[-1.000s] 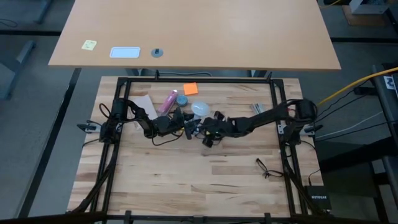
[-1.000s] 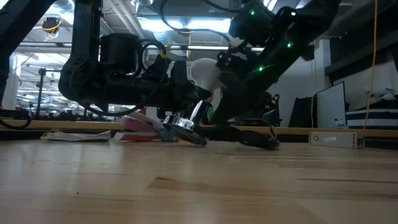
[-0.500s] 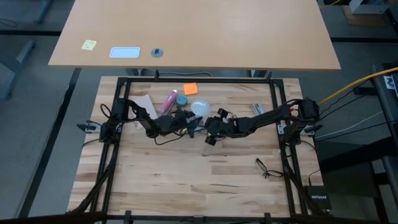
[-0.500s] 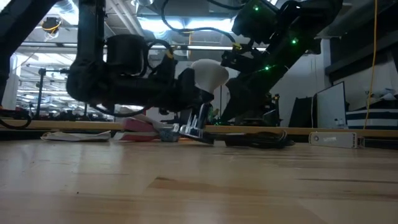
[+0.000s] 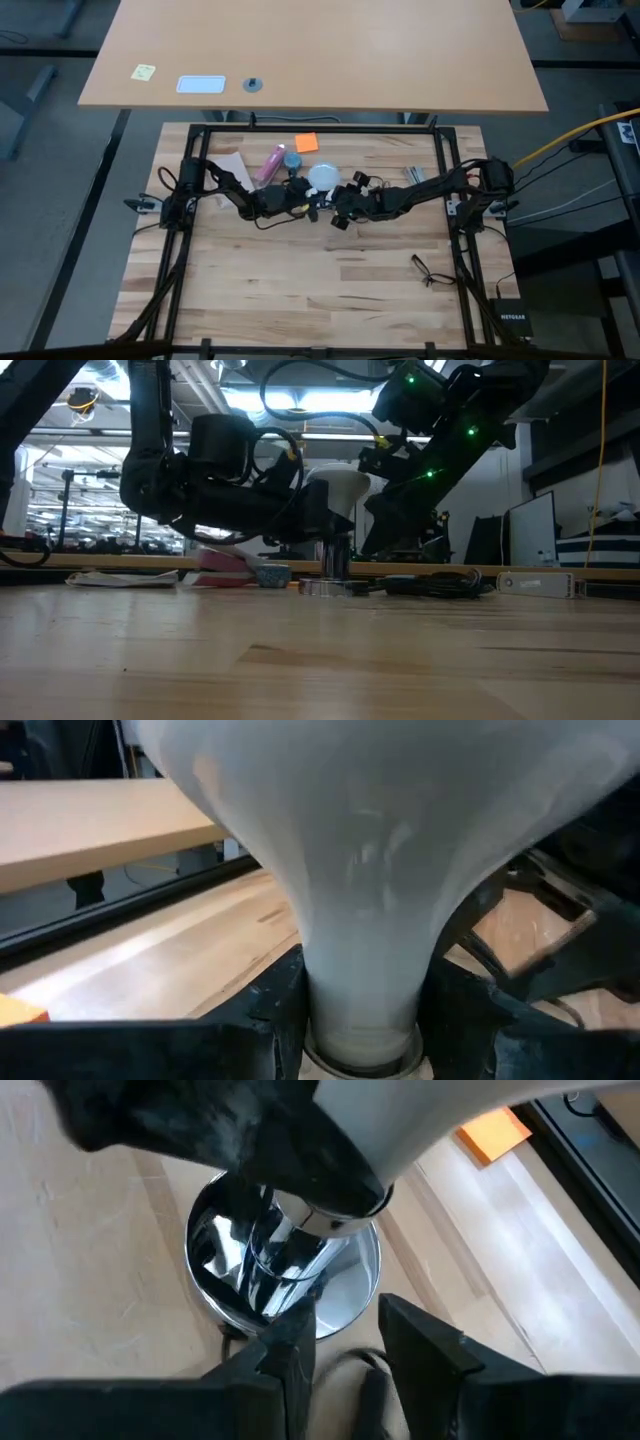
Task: Screw lightbulb
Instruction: Remove the lightbulb from the lamp
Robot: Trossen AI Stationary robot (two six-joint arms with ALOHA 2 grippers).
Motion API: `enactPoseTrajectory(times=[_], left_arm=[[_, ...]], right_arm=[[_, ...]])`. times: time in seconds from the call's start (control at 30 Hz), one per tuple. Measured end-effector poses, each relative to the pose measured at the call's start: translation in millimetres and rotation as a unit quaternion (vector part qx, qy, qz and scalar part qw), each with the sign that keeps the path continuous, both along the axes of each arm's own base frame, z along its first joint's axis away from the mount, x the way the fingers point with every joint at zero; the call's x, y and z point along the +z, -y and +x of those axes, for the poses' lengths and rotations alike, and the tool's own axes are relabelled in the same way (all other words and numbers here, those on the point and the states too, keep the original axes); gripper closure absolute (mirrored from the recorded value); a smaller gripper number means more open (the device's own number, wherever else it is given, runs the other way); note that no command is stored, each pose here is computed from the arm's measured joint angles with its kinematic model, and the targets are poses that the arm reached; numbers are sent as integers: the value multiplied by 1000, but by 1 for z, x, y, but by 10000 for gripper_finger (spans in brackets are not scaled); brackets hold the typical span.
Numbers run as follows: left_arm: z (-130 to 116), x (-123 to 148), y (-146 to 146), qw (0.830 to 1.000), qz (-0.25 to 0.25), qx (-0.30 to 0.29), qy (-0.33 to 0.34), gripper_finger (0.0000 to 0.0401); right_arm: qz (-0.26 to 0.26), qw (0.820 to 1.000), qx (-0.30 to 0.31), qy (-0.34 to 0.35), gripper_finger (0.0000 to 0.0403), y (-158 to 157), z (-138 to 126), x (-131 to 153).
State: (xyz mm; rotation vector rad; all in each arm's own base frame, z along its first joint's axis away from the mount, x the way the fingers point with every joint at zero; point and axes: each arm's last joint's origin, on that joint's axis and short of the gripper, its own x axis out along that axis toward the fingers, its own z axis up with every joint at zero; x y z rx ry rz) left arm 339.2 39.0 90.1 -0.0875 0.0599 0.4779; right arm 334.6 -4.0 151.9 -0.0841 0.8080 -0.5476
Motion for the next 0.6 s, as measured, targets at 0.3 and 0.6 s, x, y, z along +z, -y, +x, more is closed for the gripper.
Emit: enactPoseTrajectory(times=[0.3,0.6], left_arm=[[1,-1,12,1000,16,-13,-13,255],[0,-2,12,1000,-5,1,-4,246]], right_arm=[[3,1000,3,1,282,0,0,0],[83,995,-50,13,282,-2,2,-18]])
